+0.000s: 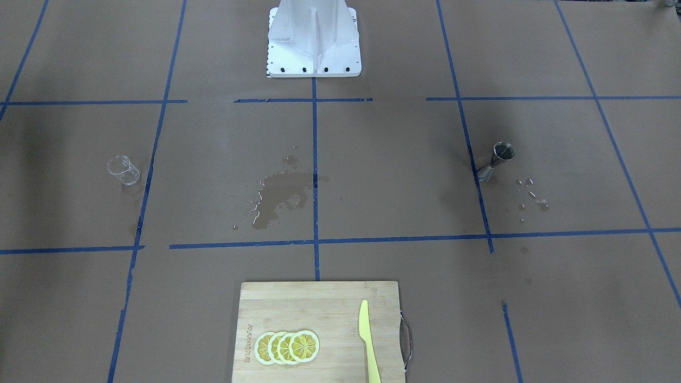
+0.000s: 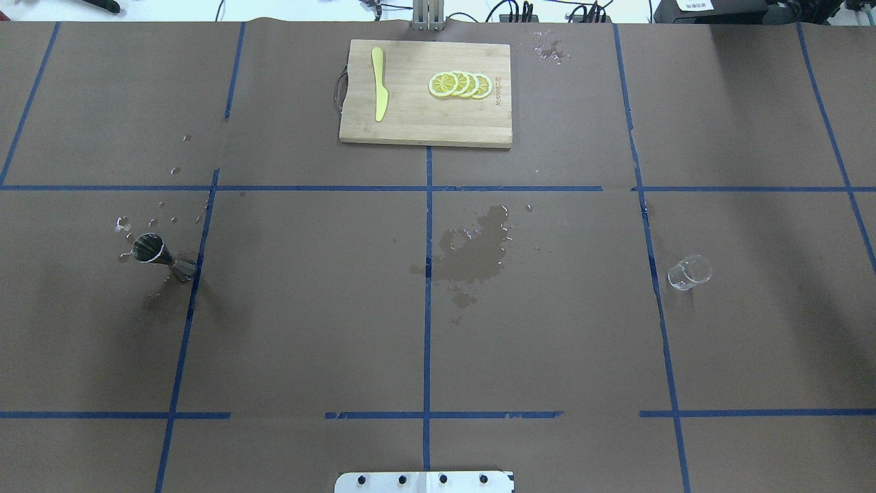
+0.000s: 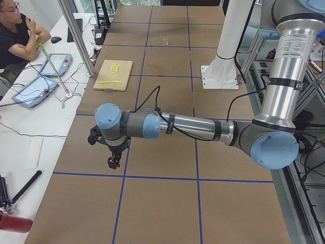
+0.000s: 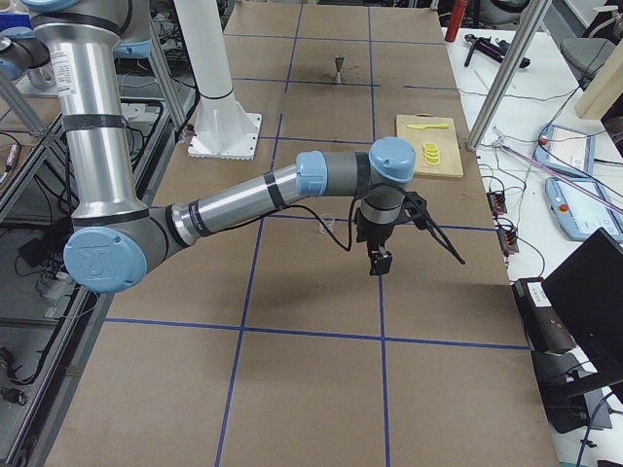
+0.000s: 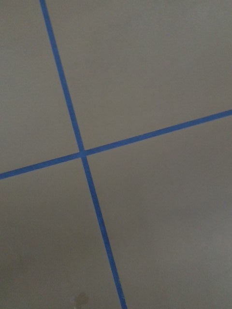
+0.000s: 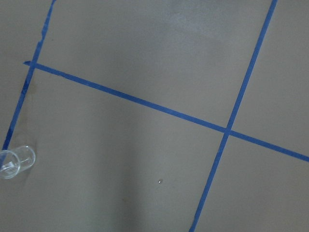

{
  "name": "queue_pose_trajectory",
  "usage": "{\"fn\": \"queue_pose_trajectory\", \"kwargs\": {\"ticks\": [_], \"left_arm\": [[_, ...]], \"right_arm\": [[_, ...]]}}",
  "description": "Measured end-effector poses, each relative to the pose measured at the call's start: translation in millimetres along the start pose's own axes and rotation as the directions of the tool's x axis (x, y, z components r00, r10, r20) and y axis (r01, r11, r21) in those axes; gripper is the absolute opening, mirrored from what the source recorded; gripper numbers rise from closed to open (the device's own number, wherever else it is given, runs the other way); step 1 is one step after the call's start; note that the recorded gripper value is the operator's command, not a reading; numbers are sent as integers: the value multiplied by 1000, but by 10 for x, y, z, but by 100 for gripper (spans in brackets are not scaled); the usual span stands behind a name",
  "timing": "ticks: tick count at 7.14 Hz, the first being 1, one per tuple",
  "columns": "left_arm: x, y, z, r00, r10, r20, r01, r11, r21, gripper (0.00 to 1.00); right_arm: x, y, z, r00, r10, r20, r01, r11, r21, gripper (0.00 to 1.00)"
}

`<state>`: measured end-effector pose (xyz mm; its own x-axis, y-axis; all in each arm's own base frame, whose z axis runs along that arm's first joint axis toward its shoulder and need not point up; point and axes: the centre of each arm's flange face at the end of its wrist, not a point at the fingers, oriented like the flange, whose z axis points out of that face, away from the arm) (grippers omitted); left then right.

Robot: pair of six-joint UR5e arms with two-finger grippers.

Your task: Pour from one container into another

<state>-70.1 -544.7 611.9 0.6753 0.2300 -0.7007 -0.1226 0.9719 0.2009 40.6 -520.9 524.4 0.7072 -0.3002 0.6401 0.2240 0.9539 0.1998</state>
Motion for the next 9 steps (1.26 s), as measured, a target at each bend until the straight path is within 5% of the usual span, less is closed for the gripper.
{"fn": "queue_pose_trajectory", "kwargs": {"ticks": [3, 9], "left_arm": [[-87, 146, 112, 999, -48, -1, 48, 999, -15, 100], [-97, 154, 122, 999, -47, -1, 47, 999, -16, 100]], "right_arm": [[430, 66, 461, 987, 163, 13, -163, 987, -8, 100], [747, 362, 474, 952, 289, 101, -291, 957, 11, 100]]}}
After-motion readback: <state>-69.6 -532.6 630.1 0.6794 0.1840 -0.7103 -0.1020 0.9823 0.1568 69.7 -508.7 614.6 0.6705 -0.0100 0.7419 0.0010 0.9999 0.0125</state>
